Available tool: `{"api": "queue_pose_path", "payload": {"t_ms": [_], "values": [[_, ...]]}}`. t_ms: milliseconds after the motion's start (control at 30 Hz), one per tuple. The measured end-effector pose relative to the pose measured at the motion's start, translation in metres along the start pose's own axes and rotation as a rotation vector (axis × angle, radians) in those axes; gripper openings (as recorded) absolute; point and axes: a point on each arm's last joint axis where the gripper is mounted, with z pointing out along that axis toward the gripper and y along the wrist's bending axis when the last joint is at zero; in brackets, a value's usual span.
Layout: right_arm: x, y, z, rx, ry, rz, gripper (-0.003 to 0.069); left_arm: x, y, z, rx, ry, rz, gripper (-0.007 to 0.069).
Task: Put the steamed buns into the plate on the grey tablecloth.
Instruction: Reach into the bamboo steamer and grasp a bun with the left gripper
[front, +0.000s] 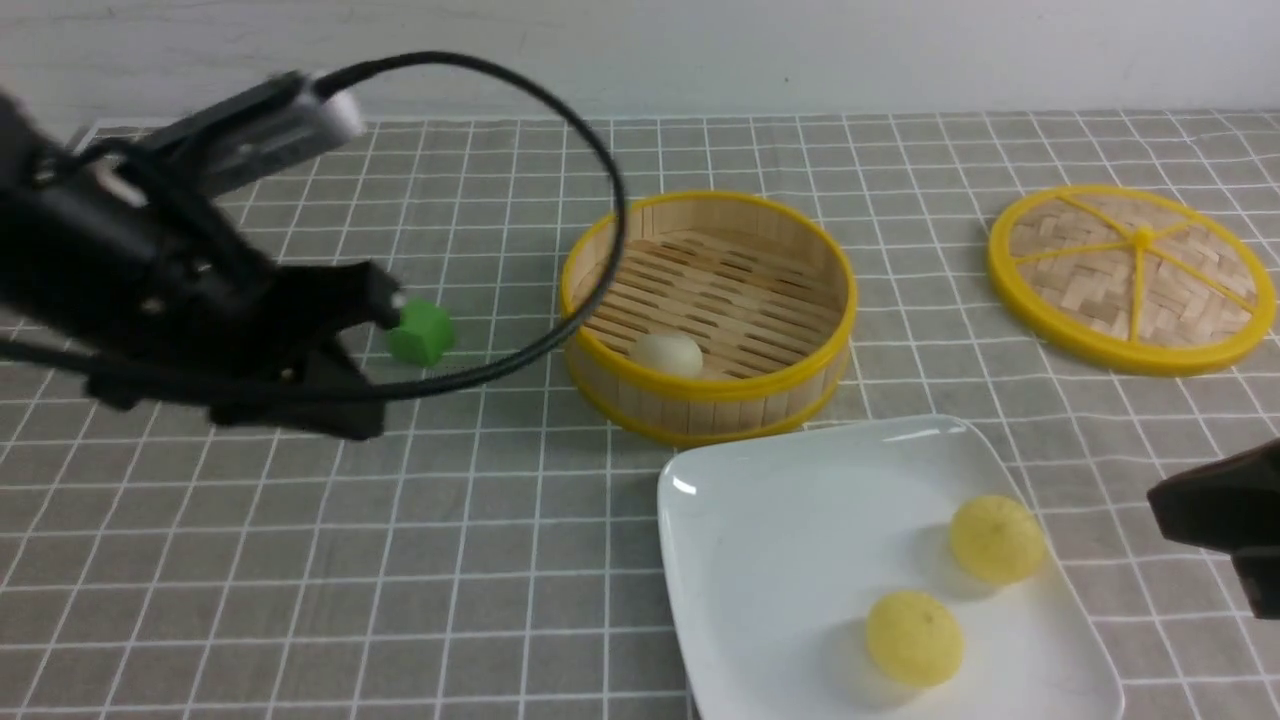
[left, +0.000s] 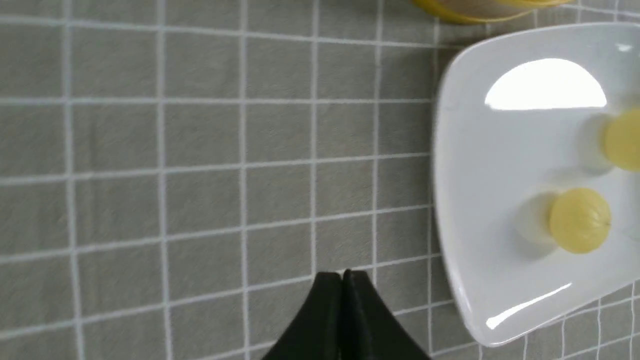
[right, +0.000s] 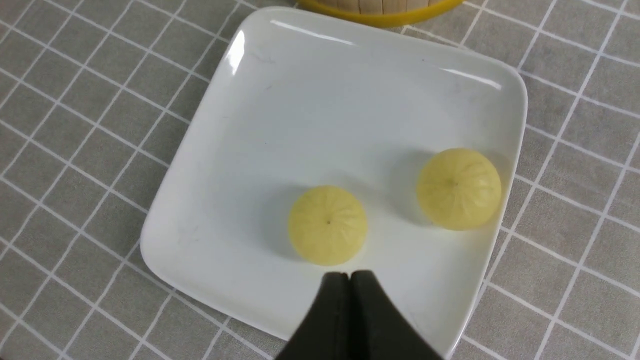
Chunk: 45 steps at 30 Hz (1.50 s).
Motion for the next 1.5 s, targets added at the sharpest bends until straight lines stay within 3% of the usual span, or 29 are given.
{"api": "queue_pose_path", "payload": {"t_ms": [233, 333, 400, 567, 733, 1267, 1367, 1500], "values": [[0.0, 0.0, 0.0, 0.0, 0.0, 0.0, 0.0002, -0.052, -0.054, 0.045, -0.003, -0.006, 0.105, 0.0125], [-0.001, 0.0, 0.0, 0.001, -0.006, 0.0, 0.0003, -0.07, -0.074, 0.074, 0.001, 0.023, 0.146, 0.0208], [-0.002, 0.0, 0.0, 0.004, -0.019, 0.0, 0.0006, -0.086, -0.091, 0.109, -0.009, 0.071, 0.189, 0.0311], [-0.002, 0.0, 0.0, 0.005, -0.024, 0.0, 0.0012, -0.105, -0.102, 0.153, -0.078, 0.137, 0.239, 0.0445], [-0.002, 0.0, 0.0, 0.005, -0.024, -0.001, 0.0015, -0.118, -0.099, 0.165, -0.148, 0.118, 0.244, 0.0482], [-0.002, -0.001, 0.0, 0.008, -0.024, -0.003, 0.0031, -0.121, -0.087, 0.212, -0.169, 0.099, 0.248, 0.0465], [-0.002, -0.001, 0.0, 0.008, -0.024, -0.003, 0.0031, -0.121, -0.087, 0.214, -0.166, 0.098, 0.246, 0.0377], [-0.002, -0.001, 0.0, 0.008, -0.024, -0.003, 0.0035, -0.122, -0.088, 0.213, -0.163, 0.091, 0.246, 0.0141]]}}
